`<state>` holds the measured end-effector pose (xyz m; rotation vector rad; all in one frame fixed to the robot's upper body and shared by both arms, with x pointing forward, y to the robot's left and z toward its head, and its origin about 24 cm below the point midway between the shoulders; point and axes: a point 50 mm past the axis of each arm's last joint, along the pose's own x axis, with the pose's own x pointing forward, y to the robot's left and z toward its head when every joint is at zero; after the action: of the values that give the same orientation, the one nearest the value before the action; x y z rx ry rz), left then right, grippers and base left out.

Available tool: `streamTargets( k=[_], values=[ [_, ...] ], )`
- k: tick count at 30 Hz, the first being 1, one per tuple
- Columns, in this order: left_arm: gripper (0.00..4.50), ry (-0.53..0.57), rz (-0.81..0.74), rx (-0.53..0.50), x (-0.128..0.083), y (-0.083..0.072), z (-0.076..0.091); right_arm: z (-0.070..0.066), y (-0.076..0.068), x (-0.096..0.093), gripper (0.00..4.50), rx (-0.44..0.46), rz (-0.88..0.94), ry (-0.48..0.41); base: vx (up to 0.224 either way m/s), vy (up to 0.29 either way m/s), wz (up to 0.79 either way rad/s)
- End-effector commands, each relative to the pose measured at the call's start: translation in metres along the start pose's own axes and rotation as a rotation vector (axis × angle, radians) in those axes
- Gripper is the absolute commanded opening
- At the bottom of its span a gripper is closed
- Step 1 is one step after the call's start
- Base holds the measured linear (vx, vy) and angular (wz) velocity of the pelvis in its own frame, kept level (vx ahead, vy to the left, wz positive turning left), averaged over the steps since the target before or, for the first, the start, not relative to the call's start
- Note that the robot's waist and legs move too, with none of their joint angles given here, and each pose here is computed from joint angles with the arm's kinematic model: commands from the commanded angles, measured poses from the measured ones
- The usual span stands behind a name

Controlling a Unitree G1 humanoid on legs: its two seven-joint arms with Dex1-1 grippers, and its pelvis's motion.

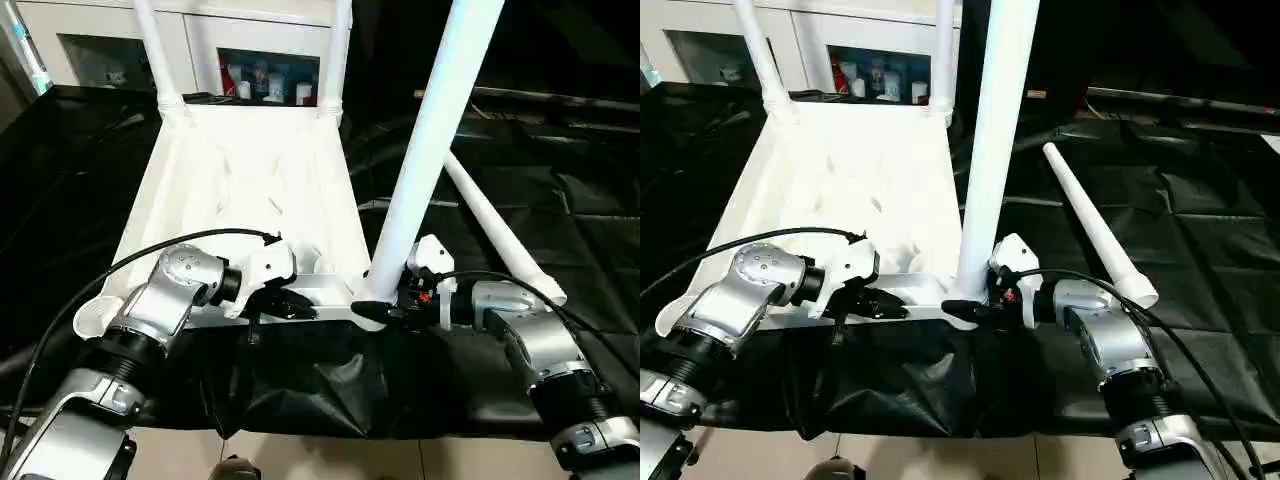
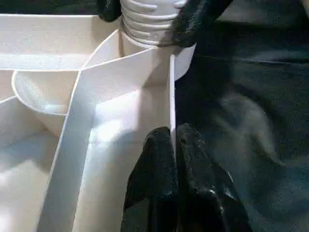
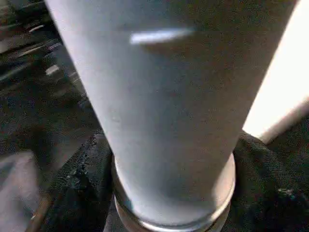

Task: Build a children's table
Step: Rotate leg to tighten

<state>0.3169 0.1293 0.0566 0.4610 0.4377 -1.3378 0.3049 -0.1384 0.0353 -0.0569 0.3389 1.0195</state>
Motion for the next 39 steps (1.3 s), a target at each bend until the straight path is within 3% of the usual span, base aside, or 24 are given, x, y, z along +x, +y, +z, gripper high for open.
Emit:
streamTargets(
  k=[1, 5, 6, 7, 9, 13, 14, 17, 26, 29, 30, 31, 39],
  values=[
    [0.00, -0.016, 0.166, -0.030, 0.011, 0.014, 0.010, -0.020, -0.009, 0.011, 2.77, 0.115, -0.232, 0.066, 0.000, 0.000, 0.00],
    [0.00, -0.010, 0.276, -0.091, 0.027, 0.020, 0.016, -0.025, -0.017, 0.027, 2.76, 0.309, -0.488, 0.030, 0.000, 0.000, 0.00],
    [0.00, -0.010, 0.281, -0.093, 0.028, 0.020, 0.017, -0.025, -0.017, 0.028, 2.76, 0.318, -0.498, 0.029, 0.000, 0.000, 0.00],
    [0.00, -0.008, 0.339, -0.116, 0.037, 0.023, 0.022, -0.027, -0.016, 0.038, 2.76, 0.385, -0.584, 0.030, 0.000, 0.000, 0.00],
    [0.00, -0.009, 0.373, -0.125, 0.043, 0.024, 0.025, -0.027, -0.015, 0.045, 2.76, 0.408, -0.620, 0.033, 0.000, 0.000, 0.00],
    [0.00, -0.025, 0.380, -0.120, 0.063, 0.020, 0.039, -0.013, -0.006, 0.070, 2.76, 0.405, -0.624, 0.008, 0.000, 0.000, 0.00],
    [0.00, -0.029, 0.379, -0.114, 0.064, 0.019, 0.041, -0.009, -0.004, 0.073, 2.76, 0.393, -0.607, -0.012, 0.000, 0.000, 0.00],
    [0.00, -0.040, 0.363, -0.092, 0.065, 0.018, 0.043, 0.000, -0.002, 0.078, 3.46, 0.372, -0.566, -0.053, 0.000, 0.000, 0.00],
    [0.00, -0.043, 0.287, -0.069, 0.050, 0.017, 0.032, 0.008, -0.009, 0.065, 3.65, 0.218, -0.443, -0.092, 0.000, 0.000, 0.00],
    [0.00, -0.053, 0.195, -0.029, 0.034, 0.015, 0.023, 0.005, -0.007, 0.039, 3.65, 0.045, -0.208, -0.059, 0.000, 0.000, 0.00],
    [0.00, -0.053, 0.195, -0.029, 0.034, 0.015, 0.023, 0.005, -0.007, 0.039, 3.65, 0.045, -0.208, -0.059, 0.000, 0.000, 0.00],
    [0.00, -0.068, 0.114, -0.007, 0.024, 0.010, 0.020, 0.003, -0.006, 0.023, 3.65, -0.036, -0.086, -0.024, 0.000, 0.000, 0.00],
    [0.00, -0.080, -0.057, 0.037, 0.005, -0.002, 0.015, 0.010, -0.008, -0.005, 3.65, -0.103, 0.065, 0.004, 0.000, 0.000, 0.00]
  ],
)
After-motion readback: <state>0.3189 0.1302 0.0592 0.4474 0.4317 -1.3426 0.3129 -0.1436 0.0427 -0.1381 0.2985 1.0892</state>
